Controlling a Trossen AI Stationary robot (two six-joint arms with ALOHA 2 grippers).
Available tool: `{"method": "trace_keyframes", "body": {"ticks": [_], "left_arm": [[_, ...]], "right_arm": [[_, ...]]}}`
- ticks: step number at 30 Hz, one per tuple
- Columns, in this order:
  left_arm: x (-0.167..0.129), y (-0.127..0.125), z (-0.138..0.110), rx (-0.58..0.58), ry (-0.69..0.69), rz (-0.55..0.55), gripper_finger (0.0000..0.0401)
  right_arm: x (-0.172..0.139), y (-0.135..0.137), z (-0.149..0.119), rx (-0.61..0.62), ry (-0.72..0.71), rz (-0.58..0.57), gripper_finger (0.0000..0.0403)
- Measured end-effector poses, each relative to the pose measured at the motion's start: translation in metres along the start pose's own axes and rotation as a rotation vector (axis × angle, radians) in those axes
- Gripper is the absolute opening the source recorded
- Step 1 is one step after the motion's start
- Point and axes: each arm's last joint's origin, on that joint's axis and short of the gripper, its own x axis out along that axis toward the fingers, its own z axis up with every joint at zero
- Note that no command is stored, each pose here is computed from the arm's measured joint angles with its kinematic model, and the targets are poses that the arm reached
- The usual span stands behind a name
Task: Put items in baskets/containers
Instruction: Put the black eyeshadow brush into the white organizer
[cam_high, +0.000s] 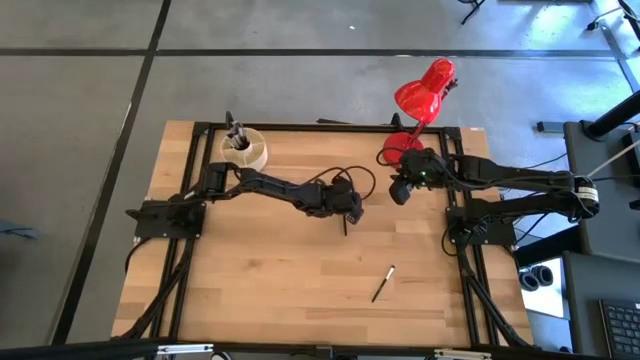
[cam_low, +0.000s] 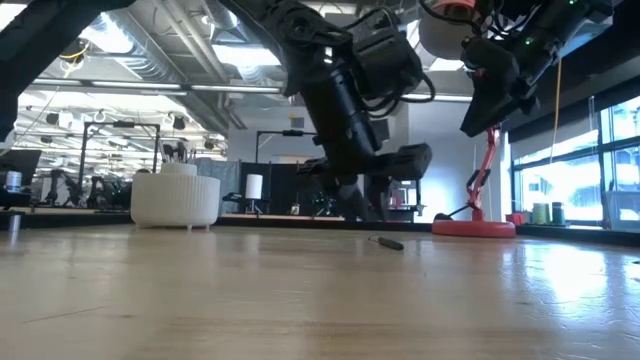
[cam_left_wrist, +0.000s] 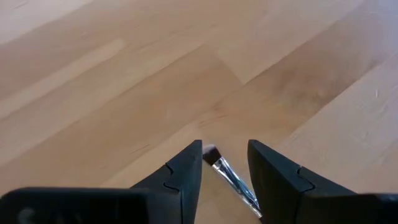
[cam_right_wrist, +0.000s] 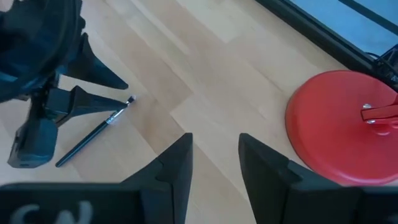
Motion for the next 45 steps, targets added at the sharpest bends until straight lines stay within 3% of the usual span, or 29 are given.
{"method": "trace_keyframes", "body": {"ticks": [17,26,31,34,37,45], "left_arm": [[0.018,0.001,-0.015,-0.003,0.040,0.026,0.0120],[0.016,0.008,-0.021,0.075,0.119,0.085,0.0018],[0.011,0.010,-0.019,0.143,0.122,0.094,0.0006],[-0.004,0.019,-0.017,0.198,0.115,0.189,0.0004],[-0.031,0.030,0.003,0.201,0.049,0.277,0.0004],[-0.104,0.082,0.054,0.102,-0.175,0.556,0.0004]], "right_arm": [[0.000,0.000,-0.001,-0.003,0.008,-0.003,0.0129],[0.000,0.000,-0.001,-0.005,0.007,-0.003,0.0129],[0.000,0.000,-0.001,-0.005,0.008,-0.003,0.0129],[0.000,0.000,-0.001,-0.005,0.008,-0.003,0.0129],[0.000,0.000,-0.001,-0.006,0.008,-0.003,0.0129],[0.000,0.000,-0.001,-0.003,0.008,-0.002,0.0129]]}}
